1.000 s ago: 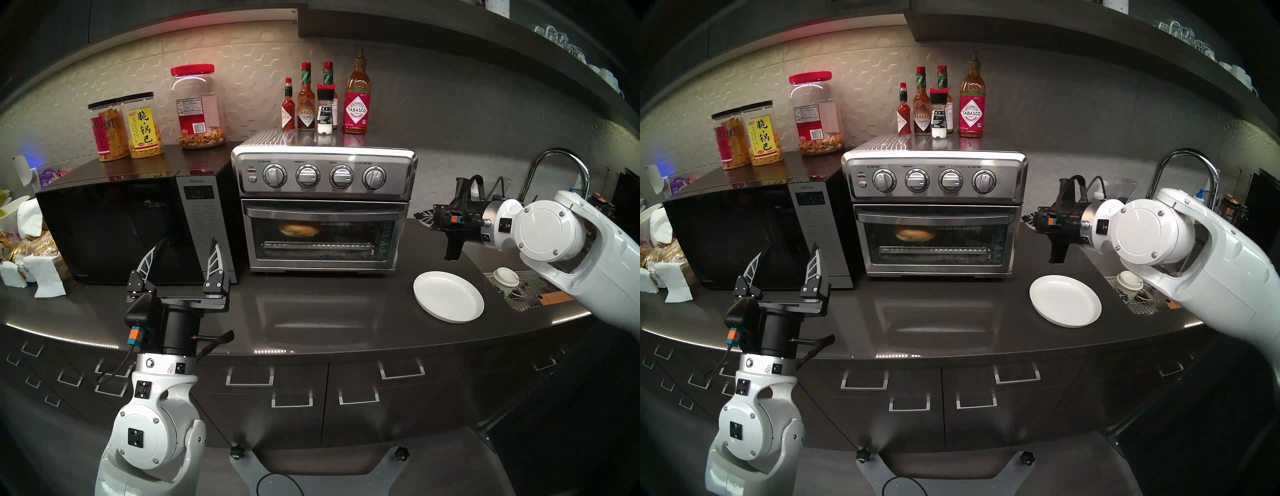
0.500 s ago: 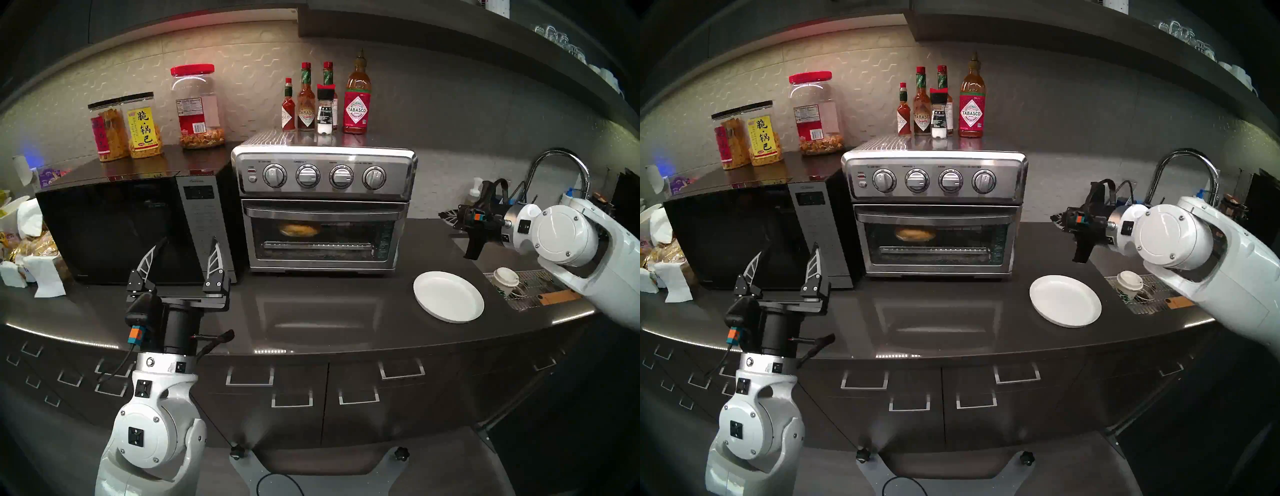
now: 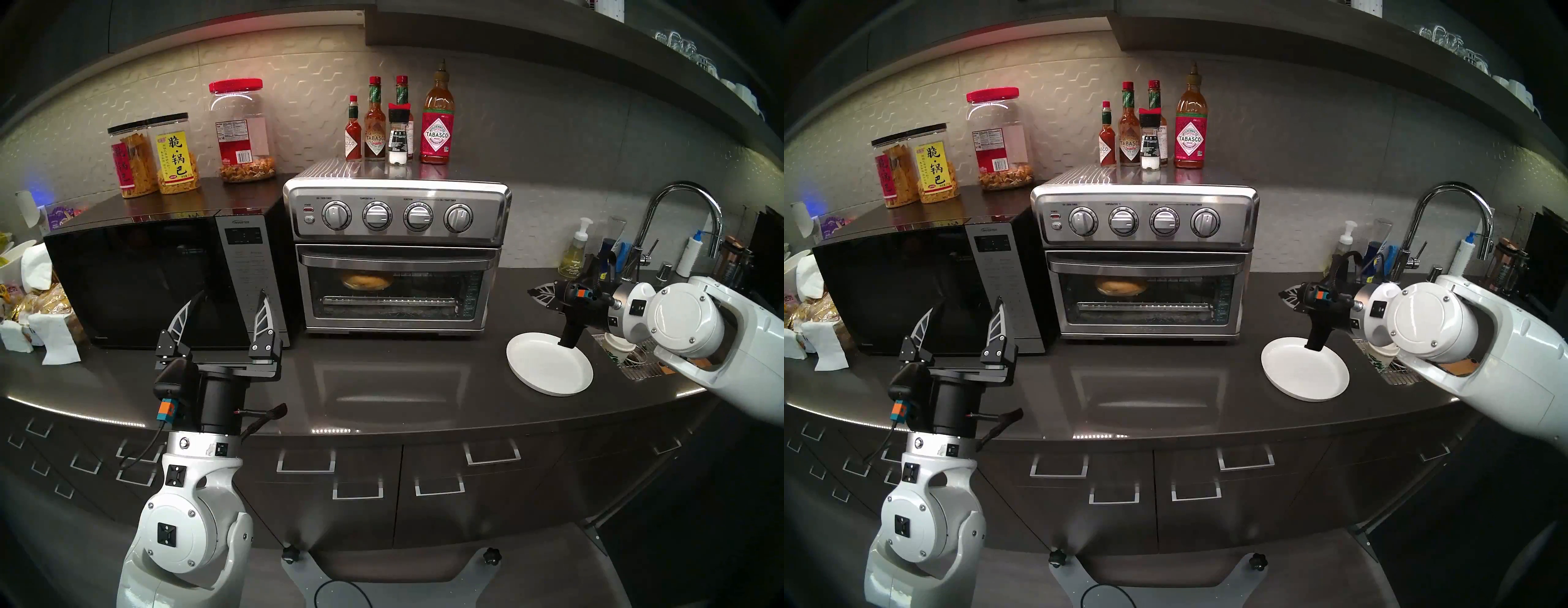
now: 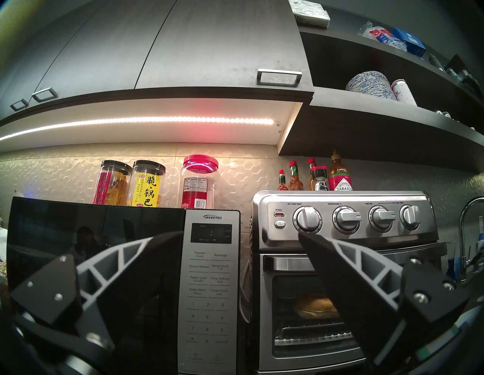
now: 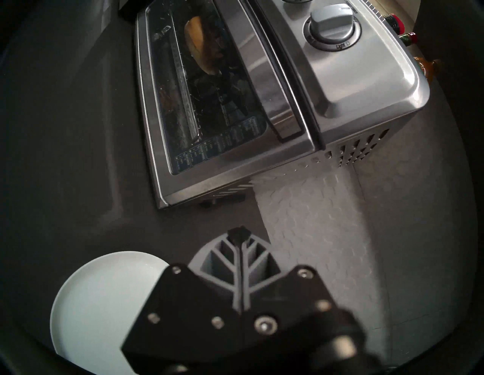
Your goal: Open the oven and place the bagel inside on the rack
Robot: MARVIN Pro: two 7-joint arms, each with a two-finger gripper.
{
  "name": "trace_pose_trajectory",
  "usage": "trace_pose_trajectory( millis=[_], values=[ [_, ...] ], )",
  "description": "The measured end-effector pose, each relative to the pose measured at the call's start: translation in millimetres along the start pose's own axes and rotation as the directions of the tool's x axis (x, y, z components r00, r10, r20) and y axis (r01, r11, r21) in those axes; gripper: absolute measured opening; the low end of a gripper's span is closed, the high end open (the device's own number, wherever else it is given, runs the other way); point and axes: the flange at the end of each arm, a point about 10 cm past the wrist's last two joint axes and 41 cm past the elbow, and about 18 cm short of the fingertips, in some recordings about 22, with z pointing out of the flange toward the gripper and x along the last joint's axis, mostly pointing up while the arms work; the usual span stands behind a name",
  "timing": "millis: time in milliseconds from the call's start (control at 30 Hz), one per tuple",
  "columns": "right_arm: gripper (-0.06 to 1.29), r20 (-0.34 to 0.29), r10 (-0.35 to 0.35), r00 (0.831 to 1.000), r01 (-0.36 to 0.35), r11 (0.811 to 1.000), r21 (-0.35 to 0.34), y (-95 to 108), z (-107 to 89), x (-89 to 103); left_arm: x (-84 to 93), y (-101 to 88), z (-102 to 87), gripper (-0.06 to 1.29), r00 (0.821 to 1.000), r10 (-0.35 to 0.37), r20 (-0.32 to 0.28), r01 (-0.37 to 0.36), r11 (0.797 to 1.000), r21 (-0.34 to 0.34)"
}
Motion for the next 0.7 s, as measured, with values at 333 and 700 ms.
trace_pose_trajectory(
  millis=[333,700],
  values=[
    [-0.03,-0.024,0.080,0.997,-0.081,0.996,-0.038,-20,3.4,-10.9,-0.1,0.0,0.2,1.25,1.000,0.000,-0.001,0.000,1.000,0.000],
    [-0.03,-0.054,0.163,0.985,-0.169,0.976,-0.135,-32,6.1,-33.6,-0.1,0.0,0.4,1.25,1.000,0.000,-0.001,0.000,1.000,0.000]
  ],
)
